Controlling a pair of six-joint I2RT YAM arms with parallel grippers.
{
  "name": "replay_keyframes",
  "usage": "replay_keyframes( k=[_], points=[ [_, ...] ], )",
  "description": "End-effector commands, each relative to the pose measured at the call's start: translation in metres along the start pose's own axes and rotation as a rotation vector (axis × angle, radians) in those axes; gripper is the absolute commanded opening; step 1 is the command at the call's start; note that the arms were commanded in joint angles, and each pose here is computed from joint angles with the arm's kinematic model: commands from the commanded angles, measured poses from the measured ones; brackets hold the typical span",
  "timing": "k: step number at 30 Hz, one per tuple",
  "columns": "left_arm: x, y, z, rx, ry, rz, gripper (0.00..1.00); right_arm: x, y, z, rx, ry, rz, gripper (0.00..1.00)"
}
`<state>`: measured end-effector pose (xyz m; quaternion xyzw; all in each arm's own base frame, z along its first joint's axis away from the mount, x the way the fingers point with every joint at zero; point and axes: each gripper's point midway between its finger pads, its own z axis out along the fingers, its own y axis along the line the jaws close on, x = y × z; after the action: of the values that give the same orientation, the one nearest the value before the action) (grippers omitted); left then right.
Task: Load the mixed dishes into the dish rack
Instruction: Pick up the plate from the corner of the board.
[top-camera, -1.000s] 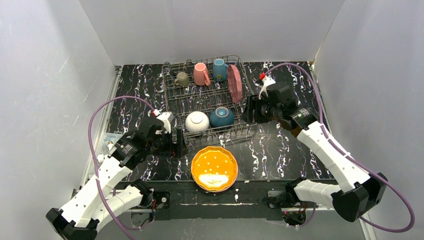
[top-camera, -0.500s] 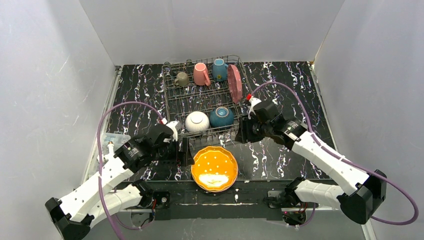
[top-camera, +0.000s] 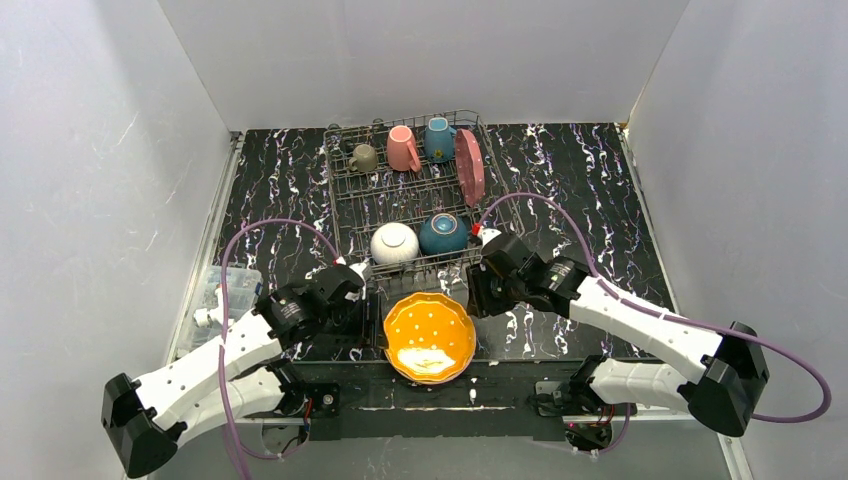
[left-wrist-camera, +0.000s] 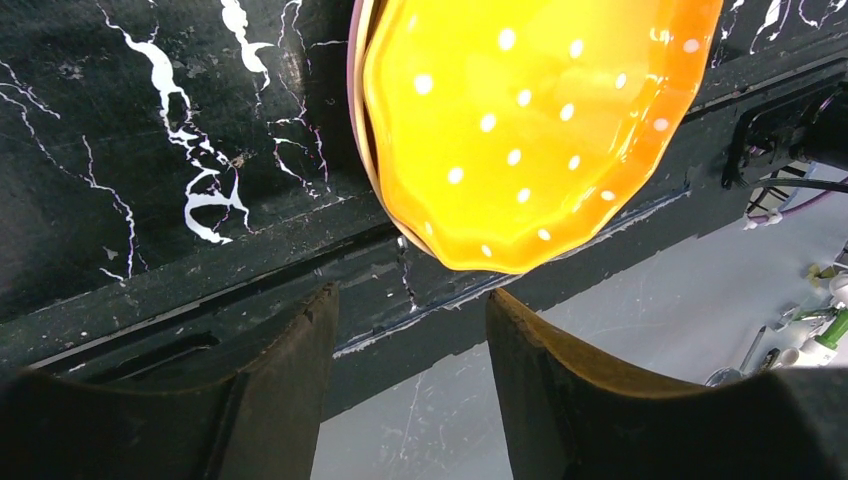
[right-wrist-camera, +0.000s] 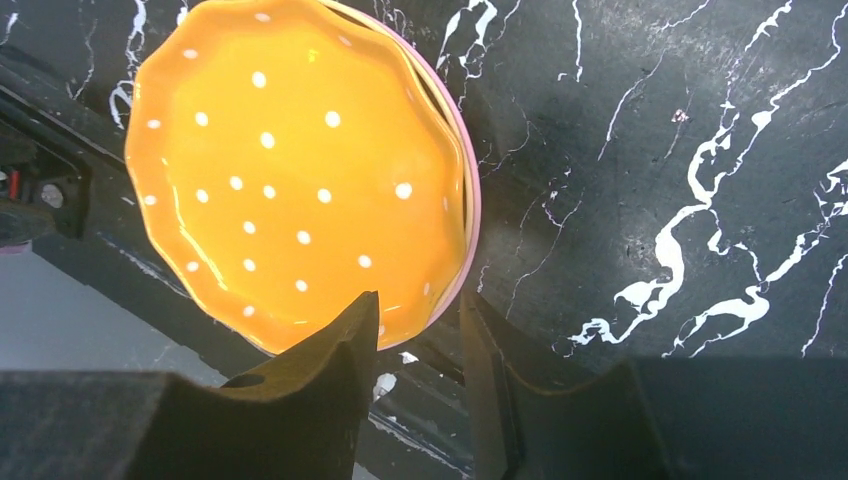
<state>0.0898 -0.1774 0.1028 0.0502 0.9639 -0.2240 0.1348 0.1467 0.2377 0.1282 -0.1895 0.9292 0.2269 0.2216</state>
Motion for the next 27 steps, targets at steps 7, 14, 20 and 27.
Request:
replay_keyframes(
  k=[7,14,20,27],
  points=[
    [0.004,0.009,0.025,-0.033,0.011,-0.028,0.51,0.002,-0.010,0.013,0.047,-0.037,0.027,0.43],
    [-0.001,0.007,0.032,-0.036,0.002,-0.029,0.39,0.003,-0.013,0.017,0.056,-0.051,0.045,0.42],
    [0.002,0.014,0.044,-0.070,0.023,-0.029,0.32,0.002,-0.015,0.022,0.063,-0.063,0.057,0.42],
    [0.007,0.019,0.056,-0.081,0.037,-0.035,0.16,0.006,-0.017,0.030,0.070,-0.054,0.066,0.41]
  ],
)
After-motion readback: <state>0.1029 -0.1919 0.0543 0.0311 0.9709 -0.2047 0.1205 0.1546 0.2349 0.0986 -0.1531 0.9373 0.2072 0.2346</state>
